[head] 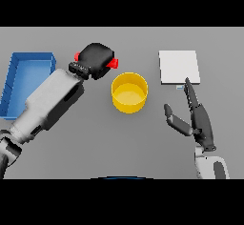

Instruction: Pick up the red beaker and tilt it to pour out 1 green nut into yellow bowl. Pick up the yellow bowl and place it on the metallic measuring scale.

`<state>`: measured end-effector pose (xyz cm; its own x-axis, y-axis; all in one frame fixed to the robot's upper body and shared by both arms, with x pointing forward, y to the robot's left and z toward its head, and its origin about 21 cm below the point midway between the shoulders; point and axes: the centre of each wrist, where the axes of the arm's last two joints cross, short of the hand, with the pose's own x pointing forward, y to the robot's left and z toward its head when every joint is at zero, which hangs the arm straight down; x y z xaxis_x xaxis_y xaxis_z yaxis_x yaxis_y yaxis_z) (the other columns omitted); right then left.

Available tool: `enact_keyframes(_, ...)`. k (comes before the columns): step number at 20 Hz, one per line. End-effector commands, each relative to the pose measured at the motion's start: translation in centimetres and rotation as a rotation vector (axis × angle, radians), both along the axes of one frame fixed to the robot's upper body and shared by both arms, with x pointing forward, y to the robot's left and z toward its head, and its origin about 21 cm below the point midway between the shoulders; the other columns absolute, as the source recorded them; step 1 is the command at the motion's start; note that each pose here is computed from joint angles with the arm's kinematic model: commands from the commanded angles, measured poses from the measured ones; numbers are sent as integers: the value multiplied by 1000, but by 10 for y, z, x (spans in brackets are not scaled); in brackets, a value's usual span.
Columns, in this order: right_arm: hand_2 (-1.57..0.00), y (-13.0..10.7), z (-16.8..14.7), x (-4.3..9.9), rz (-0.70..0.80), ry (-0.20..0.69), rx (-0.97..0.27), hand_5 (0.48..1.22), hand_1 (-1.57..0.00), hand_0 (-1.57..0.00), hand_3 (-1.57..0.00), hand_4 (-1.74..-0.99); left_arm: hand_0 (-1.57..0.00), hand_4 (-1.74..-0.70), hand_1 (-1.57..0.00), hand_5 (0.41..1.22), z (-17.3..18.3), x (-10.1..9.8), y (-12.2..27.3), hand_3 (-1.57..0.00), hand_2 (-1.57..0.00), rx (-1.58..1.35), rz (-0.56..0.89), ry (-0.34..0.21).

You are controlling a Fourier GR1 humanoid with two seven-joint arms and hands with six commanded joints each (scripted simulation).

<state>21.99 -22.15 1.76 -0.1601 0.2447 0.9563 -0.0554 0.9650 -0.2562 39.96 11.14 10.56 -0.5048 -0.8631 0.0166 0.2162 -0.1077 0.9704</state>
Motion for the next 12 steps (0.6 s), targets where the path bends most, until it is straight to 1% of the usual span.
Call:
enact_keyframes(1, 1, 2, -1, 1, -4, 18, 17, 671, 1, 1, 1, -1195, -1571, -1710, -1571, 1211, 6, 2, -2, -1383, -1571, 57, -23, -12)
enact_keyframes(2, 1, 2, -2, -2, -4, 20, 34, 666, 1, 1, 1, -1196, -1571, -1714, -1571, 1213, 11, 4, -9, -1362, -1571, 124, -38, -28)
enact_keyframes(4, 1, 2, -5, 0, -7, 40, 49, 651, 1, 1, 1, -1202, -1571, -1718, -1571, 1216, 9, 5, -19, -1332, -1571, 217, -75, -31)
enact_keyframes(5, 1, 2, -4, 1, -8, 30, 51, 639, 1, 1, 1, -1206, -1571, -1719, -1571, 1217, 8, 5, -22, -1295, -1571, 257, -110, -33)
enact_keyframes(7, 1, 3, -8, 0, -17, 34, 48, 624, 1, 1, 1, -1220, -1571, -1723, -1571, 1218, 13, 8, -27, -1394, -1571, 332, -173, -54)
enact_keyframes(8, 1, 1, -5, 0, -18, 16, 35, 617, 1, 1, 1, -1221, -1571, -1725, -1571, 1219, 16, 8, -33, -1429, -1571, 360, -205, -67)
enact_keyframes(10, 1, 3, -9, -2, -22, -3, 25, 600, 1, 1, 1, -1214, -1571, -1729, -1571, 1220, 13, 9, -42, -1480, -1571, 444, -245, -84)
enact_keyframes(11, 1, 3, -9, -2, -33, 11, 13, 591, 1, 1, 1, -1213, -1571, -1730, -1571, 1220, 14, 9, -44, -1499, -1571, 480, -259, -98)
enact_keyframes(12, 1, 5, -8, -1, -35, 5, 15, 584, 1, 1, 1, -1205, -1571, -1732, -1571, 1220, 15, 10, -43, -1513, -1571, 523, -283, -111)
